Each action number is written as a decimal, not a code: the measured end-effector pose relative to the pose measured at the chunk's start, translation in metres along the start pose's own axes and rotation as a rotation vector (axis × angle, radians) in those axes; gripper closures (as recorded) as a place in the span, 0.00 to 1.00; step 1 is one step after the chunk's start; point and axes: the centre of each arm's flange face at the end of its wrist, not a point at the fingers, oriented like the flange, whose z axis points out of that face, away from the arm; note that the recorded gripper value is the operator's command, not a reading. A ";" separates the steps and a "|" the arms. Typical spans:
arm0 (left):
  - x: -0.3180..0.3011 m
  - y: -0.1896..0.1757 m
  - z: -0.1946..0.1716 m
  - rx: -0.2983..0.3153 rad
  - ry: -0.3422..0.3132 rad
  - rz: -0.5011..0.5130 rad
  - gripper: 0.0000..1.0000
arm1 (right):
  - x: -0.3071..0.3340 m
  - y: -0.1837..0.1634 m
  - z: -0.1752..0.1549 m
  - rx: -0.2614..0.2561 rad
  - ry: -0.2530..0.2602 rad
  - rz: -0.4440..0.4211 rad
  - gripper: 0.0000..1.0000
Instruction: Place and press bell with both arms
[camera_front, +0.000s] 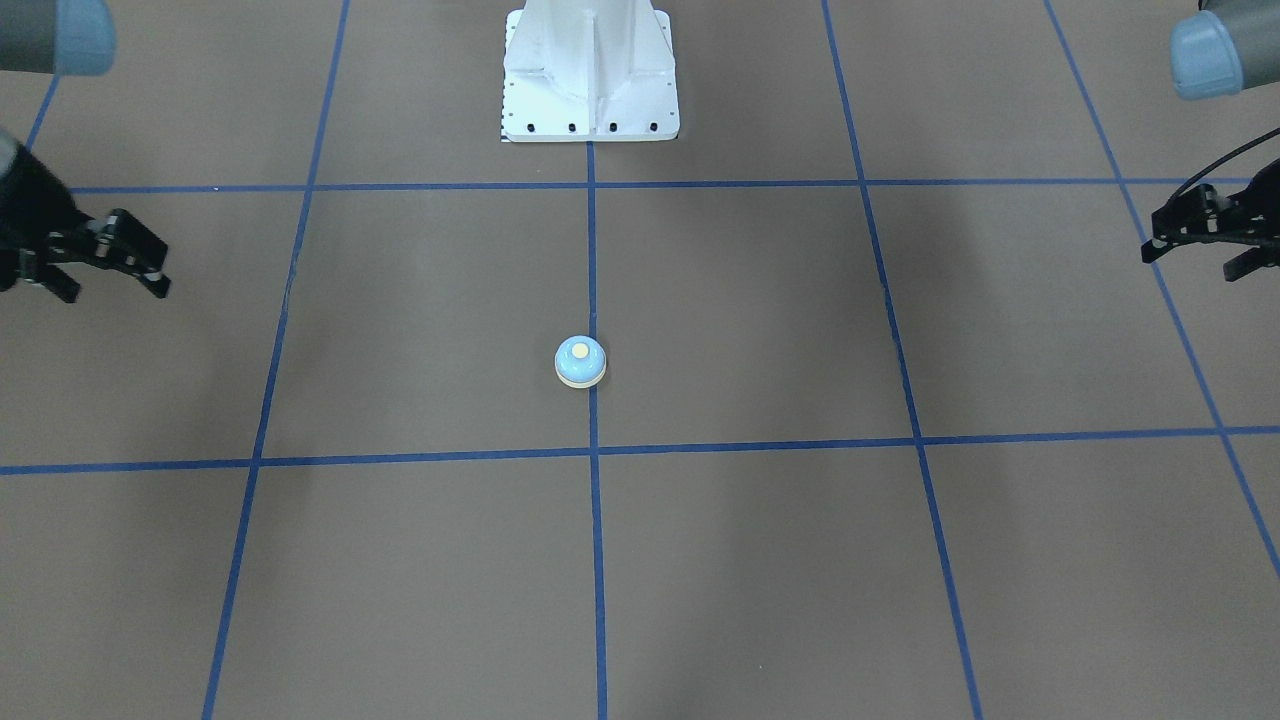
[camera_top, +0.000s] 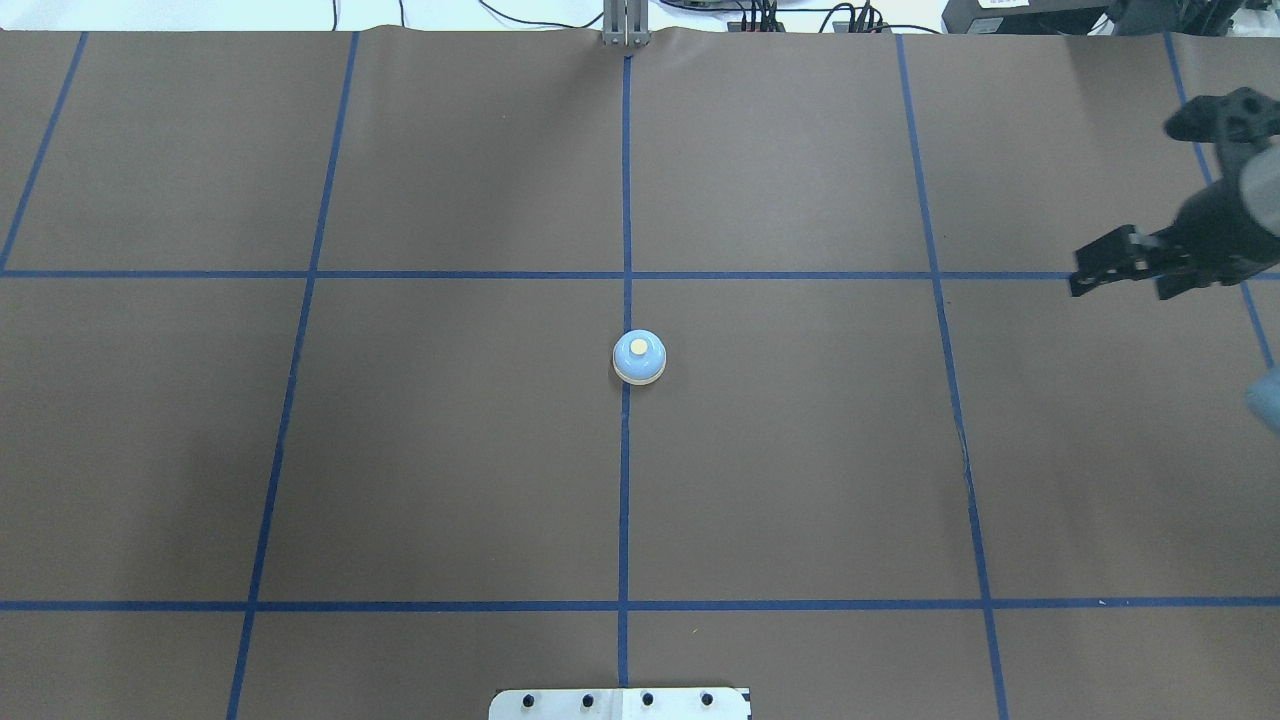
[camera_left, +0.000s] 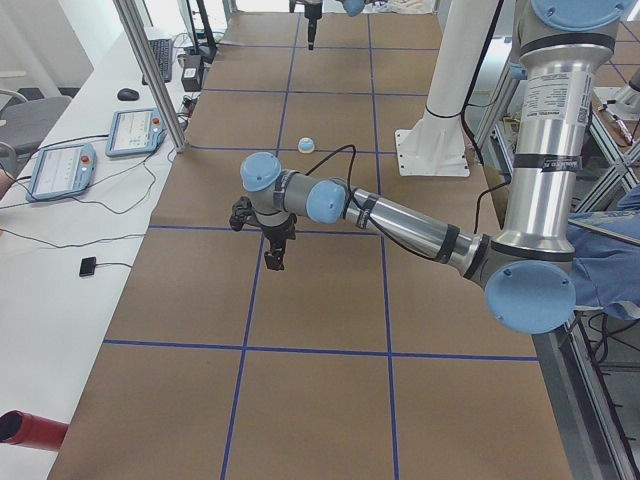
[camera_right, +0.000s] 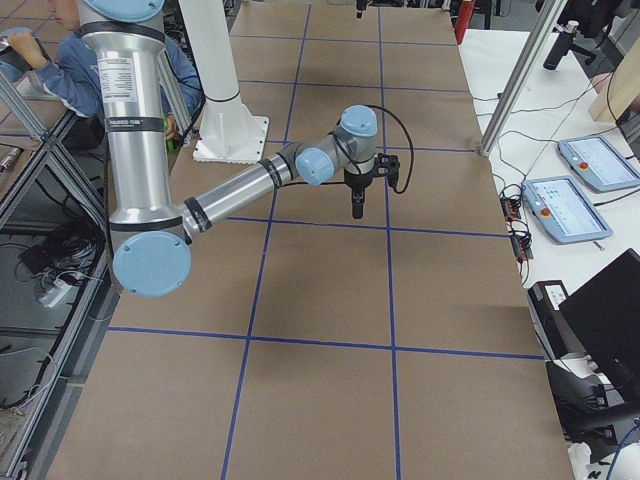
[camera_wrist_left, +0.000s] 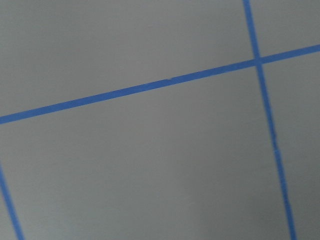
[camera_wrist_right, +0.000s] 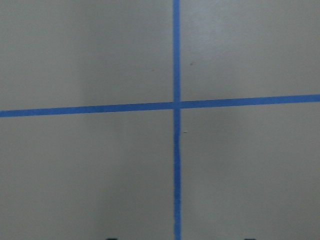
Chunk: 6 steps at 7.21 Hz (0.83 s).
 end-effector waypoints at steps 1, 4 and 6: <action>-0.023 0.012 -0.004 0.005 -0.007 0.019 0.01 | 0.070 0.009 -0.018 0.001 0.010 -0.045 0.00; -0.070 0.032 -0.014 0.014 -0.063 0.024 0.01 | 0.217 0.040 -0.038 0.001 0.038 -0.155 0.00; -0.112 0.048 -0.012 0.006 -0.073 -0.059 0.01 | 0.246 0.045 -0.035 -0.010 0.036 -0.178 0.00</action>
